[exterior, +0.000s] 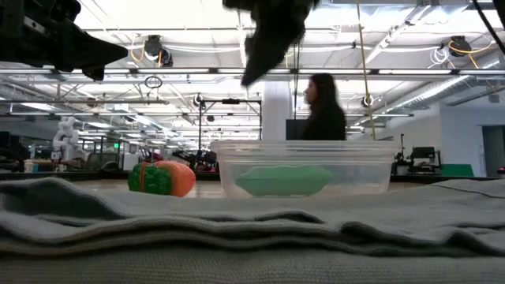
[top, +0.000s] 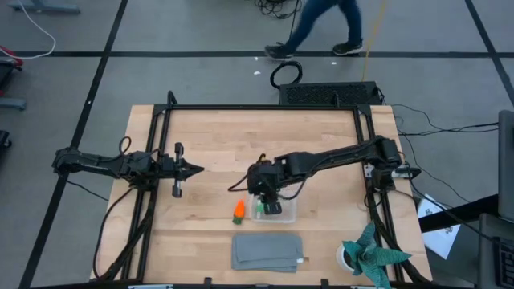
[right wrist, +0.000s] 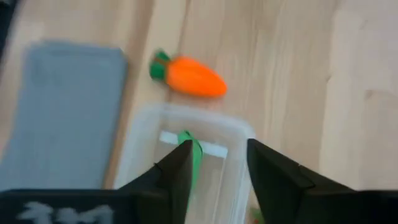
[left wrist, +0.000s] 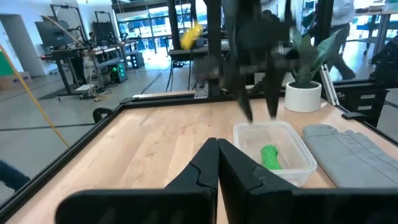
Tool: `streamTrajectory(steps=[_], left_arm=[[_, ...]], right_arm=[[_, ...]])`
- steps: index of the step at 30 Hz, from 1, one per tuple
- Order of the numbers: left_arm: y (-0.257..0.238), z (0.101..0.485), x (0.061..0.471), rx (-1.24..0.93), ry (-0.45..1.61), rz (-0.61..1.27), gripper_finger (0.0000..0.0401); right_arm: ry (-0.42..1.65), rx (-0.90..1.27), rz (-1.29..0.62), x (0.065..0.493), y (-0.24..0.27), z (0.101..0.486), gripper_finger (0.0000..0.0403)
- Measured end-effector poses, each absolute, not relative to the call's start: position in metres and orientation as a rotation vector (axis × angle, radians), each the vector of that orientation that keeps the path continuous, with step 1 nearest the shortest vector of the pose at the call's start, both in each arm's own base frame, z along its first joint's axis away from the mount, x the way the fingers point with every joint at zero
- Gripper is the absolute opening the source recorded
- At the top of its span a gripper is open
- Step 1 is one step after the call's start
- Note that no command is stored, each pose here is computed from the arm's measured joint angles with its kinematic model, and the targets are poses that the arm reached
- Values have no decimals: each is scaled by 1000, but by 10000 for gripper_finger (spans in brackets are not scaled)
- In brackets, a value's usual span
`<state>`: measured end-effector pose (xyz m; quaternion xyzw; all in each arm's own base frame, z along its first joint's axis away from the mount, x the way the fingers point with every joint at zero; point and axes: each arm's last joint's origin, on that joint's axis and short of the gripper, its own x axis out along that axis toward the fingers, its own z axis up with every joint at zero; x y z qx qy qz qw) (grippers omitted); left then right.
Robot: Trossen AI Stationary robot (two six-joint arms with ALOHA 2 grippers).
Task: Pick and placing Produce into tupperware
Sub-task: Put the carrot into the transparent bin
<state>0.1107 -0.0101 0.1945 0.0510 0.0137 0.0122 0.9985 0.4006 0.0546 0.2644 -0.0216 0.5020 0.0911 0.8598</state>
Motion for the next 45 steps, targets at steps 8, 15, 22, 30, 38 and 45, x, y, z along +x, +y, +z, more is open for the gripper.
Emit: streamTrajectory(steps=[8, 15, 22, 30, 38, 45], left_arm=[[-10, 194, 111, 114, 28, 25, 5], [-10, 194, 111, 115, 28, 25, 5], [-10, 195, 111, 116, 27, 26, 5], [-10, 195, 111, 124, 28, 36, 5], [-9, 195, 111, 131, 29, 52, 5], [-9, 195, 111, 152, 29, 53, 5]], right_arm=[[878, -74, 208, 372, 49, 324, 9], [704, -76, 185, 345, 45, 361, 1], [573, 6, 113, 310, 27, 354, 0], [506, 40, -19, 258, 5, 341, 0], [371, 110, -69, 205, -6, 320, 0], [286, 121, -81, 182, -12, 287, 0]])
